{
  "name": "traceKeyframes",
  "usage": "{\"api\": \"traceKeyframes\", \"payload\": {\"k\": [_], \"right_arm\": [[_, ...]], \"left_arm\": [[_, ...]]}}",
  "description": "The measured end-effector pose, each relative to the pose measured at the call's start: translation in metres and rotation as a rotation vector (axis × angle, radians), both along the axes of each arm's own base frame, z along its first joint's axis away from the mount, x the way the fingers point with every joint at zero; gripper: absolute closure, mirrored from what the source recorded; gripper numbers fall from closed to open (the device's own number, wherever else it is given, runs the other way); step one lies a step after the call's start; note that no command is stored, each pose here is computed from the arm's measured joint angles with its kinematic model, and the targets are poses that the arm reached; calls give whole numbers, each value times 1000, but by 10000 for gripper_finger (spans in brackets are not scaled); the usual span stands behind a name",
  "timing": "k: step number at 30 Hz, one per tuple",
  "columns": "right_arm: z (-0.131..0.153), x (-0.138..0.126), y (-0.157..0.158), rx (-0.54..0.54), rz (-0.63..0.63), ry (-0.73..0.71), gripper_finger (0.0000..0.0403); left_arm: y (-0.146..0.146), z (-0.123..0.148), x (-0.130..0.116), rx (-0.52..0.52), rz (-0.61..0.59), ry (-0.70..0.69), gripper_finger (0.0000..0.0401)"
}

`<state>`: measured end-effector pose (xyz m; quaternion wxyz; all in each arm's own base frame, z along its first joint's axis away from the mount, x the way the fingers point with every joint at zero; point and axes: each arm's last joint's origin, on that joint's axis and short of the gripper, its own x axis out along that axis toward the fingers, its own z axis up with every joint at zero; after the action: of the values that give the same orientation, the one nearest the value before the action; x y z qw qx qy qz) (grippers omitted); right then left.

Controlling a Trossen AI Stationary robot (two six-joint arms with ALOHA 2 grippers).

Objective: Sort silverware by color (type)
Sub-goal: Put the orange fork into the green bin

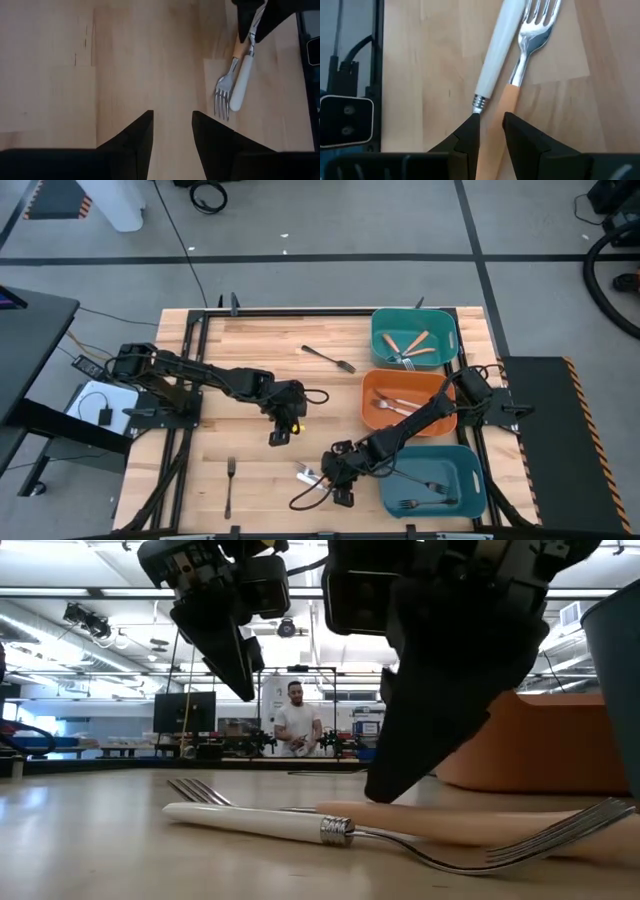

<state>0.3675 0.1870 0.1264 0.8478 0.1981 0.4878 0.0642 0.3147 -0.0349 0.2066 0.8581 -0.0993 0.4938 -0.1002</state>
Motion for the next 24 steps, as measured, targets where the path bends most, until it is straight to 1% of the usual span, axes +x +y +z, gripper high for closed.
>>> {"api": "traceKeyframes", "payload": {"k": [5, 13, 17, 21, 23, 24], "right_arm": [[-7, 1, 0, -12, -13, 15, 302], [-16, -2, -13, -11, -144, 153, 311], [-16, 0, -20, 21, -174, 174, 319], [-17, 3, -26, 53, -201, 195, 337], [-17, 3, -28, 46, -201, 195, 353], [-17, 3, -29, 38, -192, 192, 354]], "left_arm": [[0, 0, 1, 0, 0, -7, 258], [-1, 1, 1, -2, -1, -12, 258], [-1, 1, 1, -11, 13, -9, 258], [-1, 1, 1, -11, 12, -9, 258], [-1, 1, 1, -11, 12, -9, 258], [-1, 1, 1, -11, 12, -9, 258]]}}
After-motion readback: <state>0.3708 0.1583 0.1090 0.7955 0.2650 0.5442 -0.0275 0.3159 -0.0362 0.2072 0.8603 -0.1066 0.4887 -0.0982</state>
